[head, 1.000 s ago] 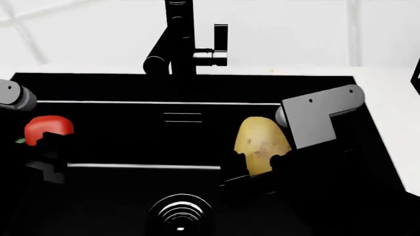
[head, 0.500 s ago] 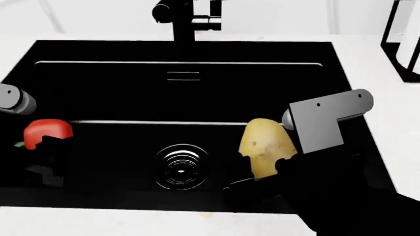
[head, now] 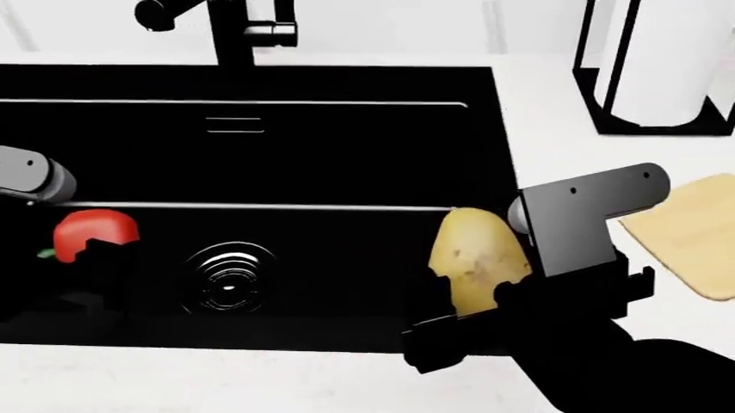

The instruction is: Pick the vegetables from the sink and place them on the cutting board.

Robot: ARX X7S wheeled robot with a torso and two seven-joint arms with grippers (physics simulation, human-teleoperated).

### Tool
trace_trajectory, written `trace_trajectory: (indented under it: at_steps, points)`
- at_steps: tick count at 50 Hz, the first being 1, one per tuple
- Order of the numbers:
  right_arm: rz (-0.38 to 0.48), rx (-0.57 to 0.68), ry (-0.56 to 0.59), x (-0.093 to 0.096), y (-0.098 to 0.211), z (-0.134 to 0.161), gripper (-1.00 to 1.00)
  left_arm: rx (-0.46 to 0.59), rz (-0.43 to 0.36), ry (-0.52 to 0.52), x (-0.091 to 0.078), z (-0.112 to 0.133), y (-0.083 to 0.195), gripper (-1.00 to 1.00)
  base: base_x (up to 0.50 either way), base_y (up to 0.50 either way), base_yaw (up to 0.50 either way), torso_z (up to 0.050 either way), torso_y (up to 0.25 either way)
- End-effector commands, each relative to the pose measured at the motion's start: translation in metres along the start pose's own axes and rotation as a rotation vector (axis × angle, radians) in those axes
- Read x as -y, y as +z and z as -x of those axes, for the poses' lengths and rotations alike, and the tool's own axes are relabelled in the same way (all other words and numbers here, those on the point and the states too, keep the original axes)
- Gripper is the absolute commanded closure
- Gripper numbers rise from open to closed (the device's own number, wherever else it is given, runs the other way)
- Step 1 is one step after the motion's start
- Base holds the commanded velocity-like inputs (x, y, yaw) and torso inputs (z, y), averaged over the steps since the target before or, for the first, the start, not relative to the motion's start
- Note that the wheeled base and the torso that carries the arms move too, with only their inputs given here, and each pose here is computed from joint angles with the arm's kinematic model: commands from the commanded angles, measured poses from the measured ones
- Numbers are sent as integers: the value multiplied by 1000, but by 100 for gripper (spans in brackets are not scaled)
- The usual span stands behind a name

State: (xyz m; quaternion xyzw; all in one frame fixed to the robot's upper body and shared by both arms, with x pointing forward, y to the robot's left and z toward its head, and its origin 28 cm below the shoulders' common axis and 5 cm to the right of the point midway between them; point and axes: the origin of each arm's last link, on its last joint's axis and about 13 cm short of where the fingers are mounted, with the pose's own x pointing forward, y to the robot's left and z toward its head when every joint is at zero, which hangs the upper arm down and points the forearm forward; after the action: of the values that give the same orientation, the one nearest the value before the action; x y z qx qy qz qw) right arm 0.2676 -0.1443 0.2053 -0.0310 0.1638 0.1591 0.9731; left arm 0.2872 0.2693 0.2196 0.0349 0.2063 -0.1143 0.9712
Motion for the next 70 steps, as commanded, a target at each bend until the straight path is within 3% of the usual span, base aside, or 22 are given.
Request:
trace_trajectory:
  at_steps: [1,41,70]
  points:
    - [4,26,-8,3,0,0,100,16,11,-4,2,1,5,100,97,-434,0,0,11]
    - [4,6,-15,5,-4,0,100,7,16,-11,6,-5,1,100,98,-440,0,0,1]
    - [49,-14,10,-1,-4,-7,100,9,18,-14,4,-2,0,100,107,-380,0,0,1]
